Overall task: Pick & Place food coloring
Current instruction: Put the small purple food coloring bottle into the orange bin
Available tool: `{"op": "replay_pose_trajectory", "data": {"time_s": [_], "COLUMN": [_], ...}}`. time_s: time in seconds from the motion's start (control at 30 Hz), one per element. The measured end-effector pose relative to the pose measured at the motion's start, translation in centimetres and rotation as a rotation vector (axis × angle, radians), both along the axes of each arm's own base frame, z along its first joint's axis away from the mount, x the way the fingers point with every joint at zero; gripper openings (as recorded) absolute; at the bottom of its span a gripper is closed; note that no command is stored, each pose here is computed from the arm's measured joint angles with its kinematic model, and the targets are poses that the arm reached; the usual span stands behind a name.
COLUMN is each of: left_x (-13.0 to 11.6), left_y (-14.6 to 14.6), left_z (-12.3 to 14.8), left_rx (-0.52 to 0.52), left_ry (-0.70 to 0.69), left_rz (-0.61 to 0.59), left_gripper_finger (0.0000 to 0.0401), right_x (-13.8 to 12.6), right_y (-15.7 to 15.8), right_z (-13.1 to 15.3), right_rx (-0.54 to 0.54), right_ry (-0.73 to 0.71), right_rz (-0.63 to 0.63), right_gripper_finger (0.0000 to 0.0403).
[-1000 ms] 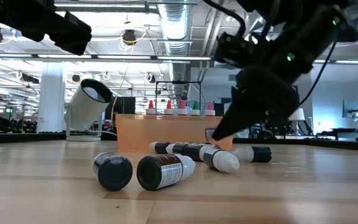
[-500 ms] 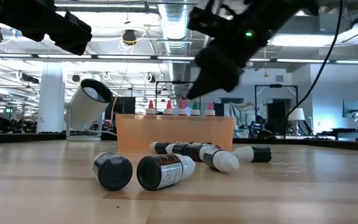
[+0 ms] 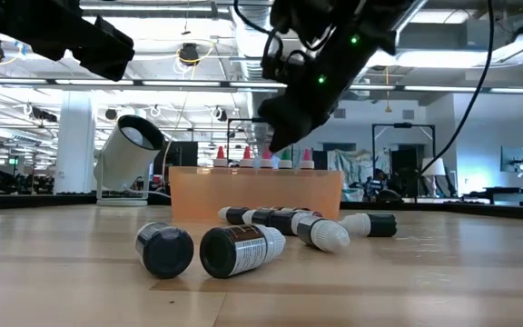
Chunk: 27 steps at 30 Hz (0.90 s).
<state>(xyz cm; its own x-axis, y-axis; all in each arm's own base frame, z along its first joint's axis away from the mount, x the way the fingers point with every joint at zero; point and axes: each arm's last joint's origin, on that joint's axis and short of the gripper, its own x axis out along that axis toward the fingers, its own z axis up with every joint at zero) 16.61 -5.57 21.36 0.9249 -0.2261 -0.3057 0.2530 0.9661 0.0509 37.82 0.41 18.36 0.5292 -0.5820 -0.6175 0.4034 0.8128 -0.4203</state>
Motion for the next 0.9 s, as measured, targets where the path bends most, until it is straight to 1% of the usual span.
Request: {"op": "replay_pose_trajectory", "data": {"time_s": [0.2, 0.43, 0.6, 0.9], "left_x": [0.0, 0.0, 0.0, 0.0], "left_y": [0.0, 0.0, 0.0, 0.0], "left_z": [0.0, 0.0, 0.0, 0.0], "left_rx": [0.001, 0.003, 0.003, 0.003], "left_ry": [0.000, -0.001, -0.001, -0.001], "left_rz": [0.000, 0.000, -0.001, 0.000], "left_gripper_finger": [0.0167, 0.0167, 0.0167, 0.0167], "right_x": [0.0, -0.1, -0.3, -0.3], "right_y": [-1.0, -1.4, -1.5, -1.3], "right_z": [0.0, -0.1, -0.4, -0.4], "right_rx": [0.028, 0.021, 0.041, 0.052], "right_ry": [0.002, 0.022, 0.052, 0.044], "right_rz": [-0.006, -0.005, -0.014, -0.014], "right_gripper_finger": [0.0096, 0.0097, 0.0097, 0.0097]}}
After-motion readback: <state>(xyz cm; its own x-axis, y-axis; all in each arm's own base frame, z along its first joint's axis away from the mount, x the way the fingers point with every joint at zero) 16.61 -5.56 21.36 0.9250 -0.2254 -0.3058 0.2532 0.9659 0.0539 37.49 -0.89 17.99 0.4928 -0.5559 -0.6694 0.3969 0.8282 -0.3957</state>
